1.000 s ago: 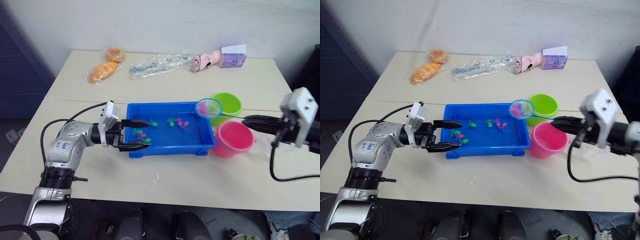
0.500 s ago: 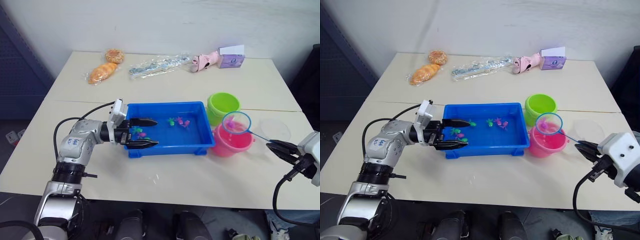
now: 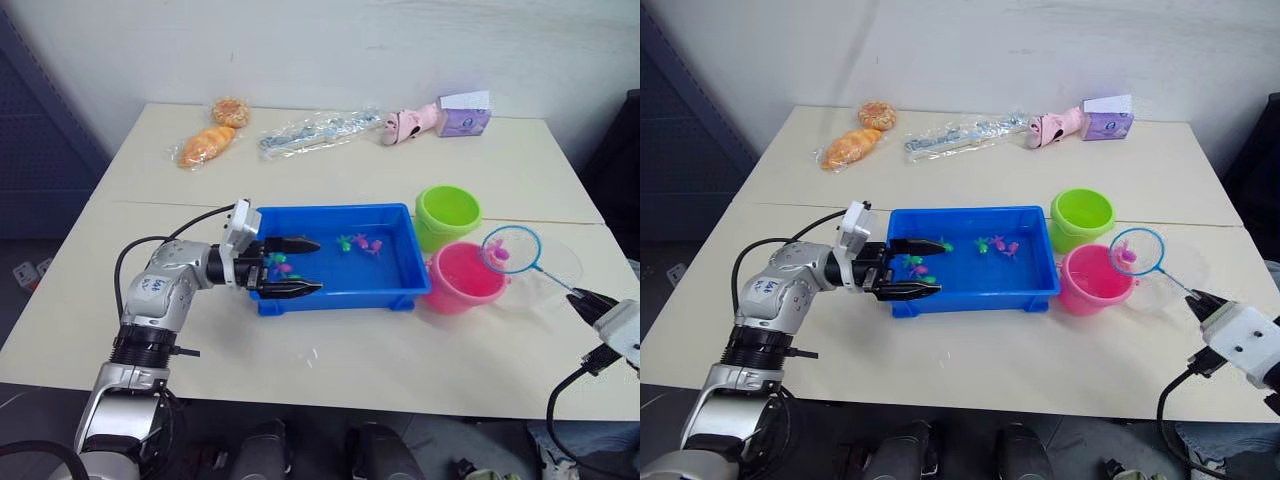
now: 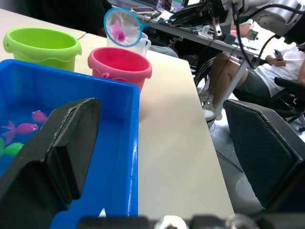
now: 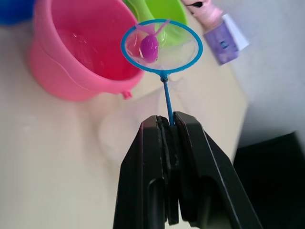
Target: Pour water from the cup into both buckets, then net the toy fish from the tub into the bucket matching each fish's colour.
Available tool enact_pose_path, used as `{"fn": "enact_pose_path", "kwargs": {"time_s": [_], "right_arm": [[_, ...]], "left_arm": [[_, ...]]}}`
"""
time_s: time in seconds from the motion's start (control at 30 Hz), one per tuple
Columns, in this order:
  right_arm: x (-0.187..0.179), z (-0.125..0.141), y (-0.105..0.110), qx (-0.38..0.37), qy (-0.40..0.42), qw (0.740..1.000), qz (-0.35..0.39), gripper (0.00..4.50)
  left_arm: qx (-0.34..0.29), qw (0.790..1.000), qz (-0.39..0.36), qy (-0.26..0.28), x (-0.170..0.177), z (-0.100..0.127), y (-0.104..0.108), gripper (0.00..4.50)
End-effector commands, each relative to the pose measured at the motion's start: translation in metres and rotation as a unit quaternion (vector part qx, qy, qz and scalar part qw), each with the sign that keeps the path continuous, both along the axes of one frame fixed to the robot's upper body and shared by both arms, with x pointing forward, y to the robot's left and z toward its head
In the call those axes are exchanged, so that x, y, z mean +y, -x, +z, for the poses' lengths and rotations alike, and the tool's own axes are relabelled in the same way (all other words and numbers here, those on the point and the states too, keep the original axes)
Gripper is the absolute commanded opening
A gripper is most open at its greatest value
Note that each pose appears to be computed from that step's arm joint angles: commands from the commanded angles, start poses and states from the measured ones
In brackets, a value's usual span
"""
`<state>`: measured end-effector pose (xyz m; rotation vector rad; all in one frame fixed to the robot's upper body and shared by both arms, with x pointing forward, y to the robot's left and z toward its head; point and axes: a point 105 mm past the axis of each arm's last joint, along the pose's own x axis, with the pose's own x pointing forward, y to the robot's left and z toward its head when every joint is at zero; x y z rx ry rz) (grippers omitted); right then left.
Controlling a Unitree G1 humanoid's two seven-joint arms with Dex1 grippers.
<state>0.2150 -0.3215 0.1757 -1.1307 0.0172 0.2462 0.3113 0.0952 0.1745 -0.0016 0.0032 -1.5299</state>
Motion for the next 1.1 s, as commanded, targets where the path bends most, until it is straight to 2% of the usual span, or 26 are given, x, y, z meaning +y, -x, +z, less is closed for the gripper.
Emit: {"fn": "enact_pose_path", "kwargs": {"time_s": [0.03,0.27,0.43,0.67,0.9,1.03,1.1], "right_arm": [[0.002,0.001,0.001,-0.043,0.062,0.997,0.027,0.0],[0.008,-0.009,-0.005,-0.062,0.153,0.985,0.059,0.0],[0.009,0.0,-0.006,-0.109,0.219,0.968,0.061,0.0],[0.007,0.001,-0.005,-0.129,0.294,0.945,0.069,0.0],[0.015,0.001,-0.011,-0.141,0.315,0.933,0.106,0.0],[0.007,0.013,-0.017,-0.153,0.334,0.925,0.093,0.0],[0.011,0.006,-0.019,-0.144,0.33,0.927,0.104,0.0]], "left_arm": [[-0.014,1.0,-0.011,0.007,-0.005,0.005,0.005,4.43],[-0.017,1.0,-0.011,0.009,-0.006,0.007,0.004,4.43],[-0.018,1.0,-0.01,0.01,-0.006,0.008,0.005,4.43],[-0.019,1.0,-0.01,0.009,-0.007,0.008,0.004,4.43],[-0.02,1.0,-0.015,0.01,-0.01,0.009,0.004,4.43],[-0.017,1.0,-0.011,0.015,-0.011,0.006,0.005,4.43],[-0.017,1.0,-0.011,0.015,-0.013,0.005,0.005,4.43]]}}
